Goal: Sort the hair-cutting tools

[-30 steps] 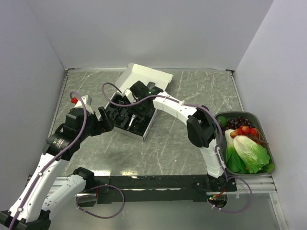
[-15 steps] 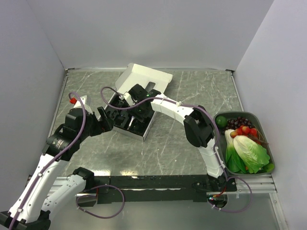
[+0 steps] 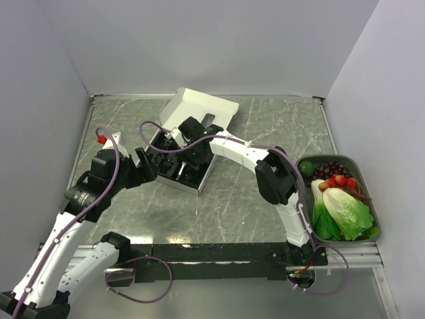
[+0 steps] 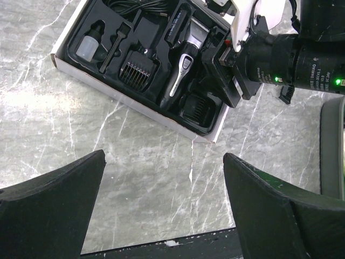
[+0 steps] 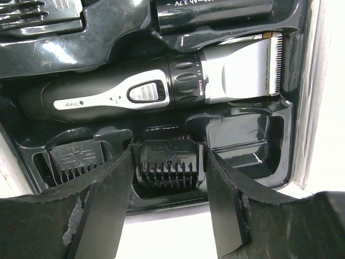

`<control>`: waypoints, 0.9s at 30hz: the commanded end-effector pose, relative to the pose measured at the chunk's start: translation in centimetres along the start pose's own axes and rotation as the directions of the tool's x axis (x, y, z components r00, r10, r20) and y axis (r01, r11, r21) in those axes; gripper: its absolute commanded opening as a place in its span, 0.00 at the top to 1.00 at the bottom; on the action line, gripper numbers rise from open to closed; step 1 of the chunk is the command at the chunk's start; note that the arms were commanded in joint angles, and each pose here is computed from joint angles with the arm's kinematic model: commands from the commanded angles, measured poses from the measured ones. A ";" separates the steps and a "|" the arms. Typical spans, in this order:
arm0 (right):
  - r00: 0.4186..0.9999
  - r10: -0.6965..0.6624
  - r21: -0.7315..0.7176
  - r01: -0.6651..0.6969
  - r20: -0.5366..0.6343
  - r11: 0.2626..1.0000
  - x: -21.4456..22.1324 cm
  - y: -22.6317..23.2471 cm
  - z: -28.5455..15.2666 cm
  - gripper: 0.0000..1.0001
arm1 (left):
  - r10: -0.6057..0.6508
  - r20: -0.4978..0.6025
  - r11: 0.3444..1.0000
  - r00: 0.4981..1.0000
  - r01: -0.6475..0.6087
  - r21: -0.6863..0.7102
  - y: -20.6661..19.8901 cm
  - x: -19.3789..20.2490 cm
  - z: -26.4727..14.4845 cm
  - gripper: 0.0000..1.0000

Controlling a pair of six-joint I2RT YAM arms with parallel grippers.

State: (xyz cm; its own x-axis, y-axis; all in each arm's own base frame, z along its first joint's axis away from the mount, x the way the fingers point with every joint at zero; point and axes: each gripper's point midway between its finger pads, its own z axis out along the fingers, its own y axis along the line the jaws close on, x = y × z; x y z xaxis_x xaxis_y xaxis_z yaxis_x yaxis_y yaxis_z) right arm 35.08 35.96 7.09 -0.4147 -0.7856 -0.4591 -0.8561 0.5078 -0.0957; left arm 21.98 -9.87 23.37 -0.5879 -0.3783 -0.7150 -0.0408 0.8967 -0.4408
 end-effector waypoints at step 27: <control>0.984 0.023 0.077 -0.037 0.175 0.996 -4.8 -1.2 -6.6 0.46 | -0.015 0.026 0.999 1.000 0.014 0.045 -1.2 -0.9 -0.1 0.04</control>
State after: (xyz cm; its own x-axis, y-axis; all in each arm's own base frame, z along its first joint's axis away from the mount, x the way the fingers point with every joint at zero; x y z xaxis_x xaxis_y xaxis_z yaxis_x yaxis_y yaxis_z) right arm 34.86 35.96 10.33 -0.4065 -0.7637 -0.5015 -0.8500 0.5174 -0.0990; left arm 22.12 -10.08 23.38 -0.5904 -0.3811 -0.7115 -0.0378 0.8936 -0.4472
